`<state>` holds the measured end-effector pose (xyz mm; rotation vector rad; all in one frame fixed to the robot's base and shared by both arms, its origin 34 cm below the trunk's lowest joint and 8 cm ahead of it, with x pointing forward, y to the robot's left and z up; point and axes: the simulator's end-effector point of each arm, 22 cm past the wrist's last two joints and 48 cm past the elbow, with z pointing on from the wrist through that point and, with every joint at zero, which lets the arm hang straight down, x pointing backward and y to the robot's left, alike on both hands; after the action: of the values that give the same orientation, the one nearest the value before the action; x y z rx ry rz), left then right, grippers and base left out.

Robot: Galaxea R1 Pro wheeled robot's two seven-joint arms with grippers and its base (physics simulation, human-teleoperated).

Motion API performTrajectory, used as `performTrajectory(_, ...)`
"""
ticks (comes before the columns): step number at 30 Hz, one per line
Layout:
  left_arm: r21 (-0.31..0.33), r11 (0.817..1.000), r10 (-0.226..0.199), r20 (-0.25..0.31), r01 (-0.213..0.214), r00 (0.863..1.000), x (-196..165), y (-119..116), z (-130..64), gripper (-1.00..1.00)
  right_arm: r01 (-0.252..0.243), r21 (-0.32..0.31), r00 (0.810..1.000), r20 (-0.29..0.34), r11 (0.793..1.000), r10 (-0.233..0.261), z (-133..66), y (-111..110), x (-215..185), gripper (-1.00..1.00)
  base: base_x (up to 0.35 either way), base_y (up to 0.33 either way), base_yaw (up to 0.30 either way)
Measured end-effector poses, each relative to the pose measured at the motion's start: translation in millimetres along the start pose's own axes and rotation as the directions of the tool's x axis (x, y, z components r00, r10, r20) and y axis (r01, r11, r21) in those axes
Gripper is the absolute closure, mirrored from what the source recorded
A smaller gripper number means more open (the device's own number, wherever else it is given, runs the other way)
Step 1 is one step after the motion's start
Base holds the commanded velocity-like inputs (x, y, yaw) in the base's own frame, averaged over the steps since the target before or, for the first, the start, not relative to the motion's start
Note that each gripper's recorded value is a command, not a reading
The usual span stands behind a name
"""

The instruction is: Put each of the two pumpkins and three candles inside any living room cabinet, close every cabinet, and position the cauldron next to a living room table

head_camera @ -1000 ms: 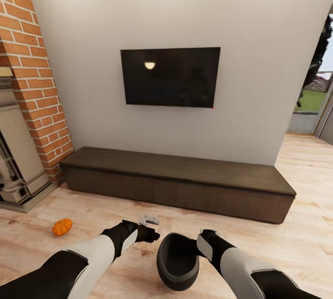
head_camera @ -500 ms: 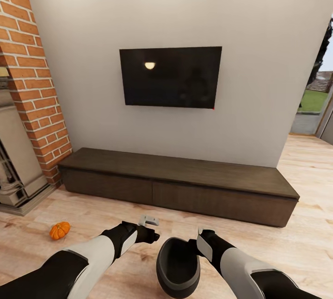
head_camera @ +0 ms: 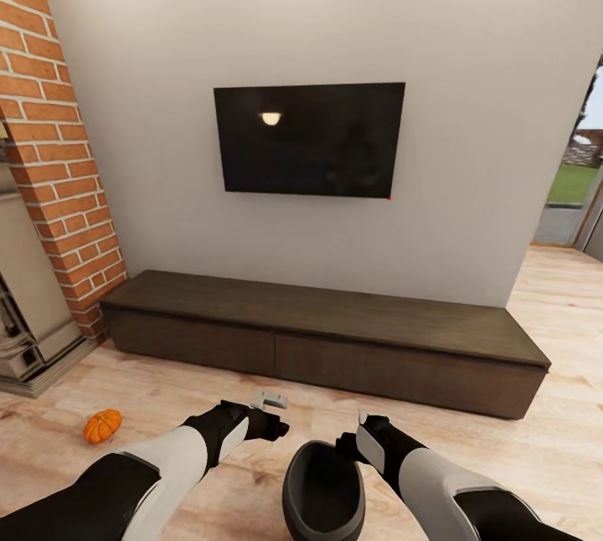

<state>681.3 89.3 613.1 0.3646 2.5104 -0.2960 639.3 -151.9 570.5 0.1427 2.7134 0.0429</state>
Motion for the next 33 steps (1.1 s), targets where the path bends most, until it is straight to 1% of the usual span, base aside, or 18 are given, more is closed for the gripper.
performTrajectory(6,0.000,1.000,0.000,-0.002,0.000,1.000,0,0,-0.1,-1.00,0.000,0.010,1.000,-0.009,1.000,0.000,0.1,-2,2,-1.00,0.004,0.000,0.000)
performTrajectory(7,0.000,1.000,-0.001,-0.009,0.001,1.000,2,0,-0.1,-1.00,0.011,0.027,0.999,-0.041,1.000,-0.010,0.1,-6,10,-1.00,0.000,0.000,0.000)
performTrajectory(10,0.006,1.000,-0.001,-0.015,0.001,1.000,3,-1,-0.1,-1.00,0.036,0.069,0.993,-0.110,0.997,-0.029,-1.4,-16,25,-1.00,0.000,0.000,0.000)
performTrajectory(12,0.010,1.000,0.001,-0.030,-0.001,1.000,9,-2,2.7,-1.00,0.049,0.091,0.990,-0.138,0.995,-0.036,0.7,-22,32,-1.00,0.000,0.000,0.000)
performTrajectory(13,0.009,1.000,0.006,-0.047,-0.006,0.999,14,-1,3.9,-1.00,0.052,0.100,0.989,-0.145,0.994,-0.038,1.9,-24,35,-1.00,0.000,0.000,0.000)
performTrajectory(14,0.008,1.000,0.012,-0.059,-0.011,0.998,17,-1,5.2,-1.00,0.054,0.104,0.988,-0.147,0.993,-0.038,3.3,-25,36,-1.00,0.000,0.000,0.000)
performTrajectory(15,0.002,1.000,0.030,-0.085,-0.030,0.996,24,1,6.2,-1.00,0.056,0.110,0.988,-0.151,0.992,-0.039,4.7,-27,38,-1.00,0.000,0.000,0.000)
performTrajectory(17,-0.013,0.996,0.081,-0.121,-0.083,0.989,34,6,8.1,-1.00,0.058,0.117,0.987,-0.154,0.991,-0.040,7.7,-28,40,-1.00,0.000,0.000,0.000)
performTrajectory(20,-0.020,0.993,0.110,-0.138,-0.114,0.984,41,9,11.8,-1.00,0.058,0.120,0.988,-0.153,0.991,-0.039,12.6,-29,43,-1.00,0.000,0.000,0.000)
performTrajectory(24,-0.020,0.991,0.125,-0.146,-0.129,0.981,48,11,17.2,-1.00,0.054,0.120,0.989,-0.144,0.991,-0.037,19.5,-30,45,-1.00,0.000,0.000,0.000)
performTrajectory(26,-0.019,0.991,0.129,-0.147,-0.133,0.981,51,11,20.1,-1.00,0.045,0.114,0.992,-0.123,0.992,-0.031,23.5,-28,43,-1.00,0.000,0.000,0.000)
performTrajectory(29,-0.019,0.991,0.132,-0.141,-0.136,0.981,54,11,24.6,-1.00,0.036,0.108,0.994,-0.103,0.994,-0.025,29.1,-27,42,-1.00,0.000,0.000,0.000)
performTrajectory(33,-0.018,0.990,0.132,-0.140,-0.136,0.981,59,12,30.3,-1.00,0.034,0.107,0.995,-0.099,0.994,-0.023,35.8,-27,45,-1.00,0.000,0.000,-0.112)
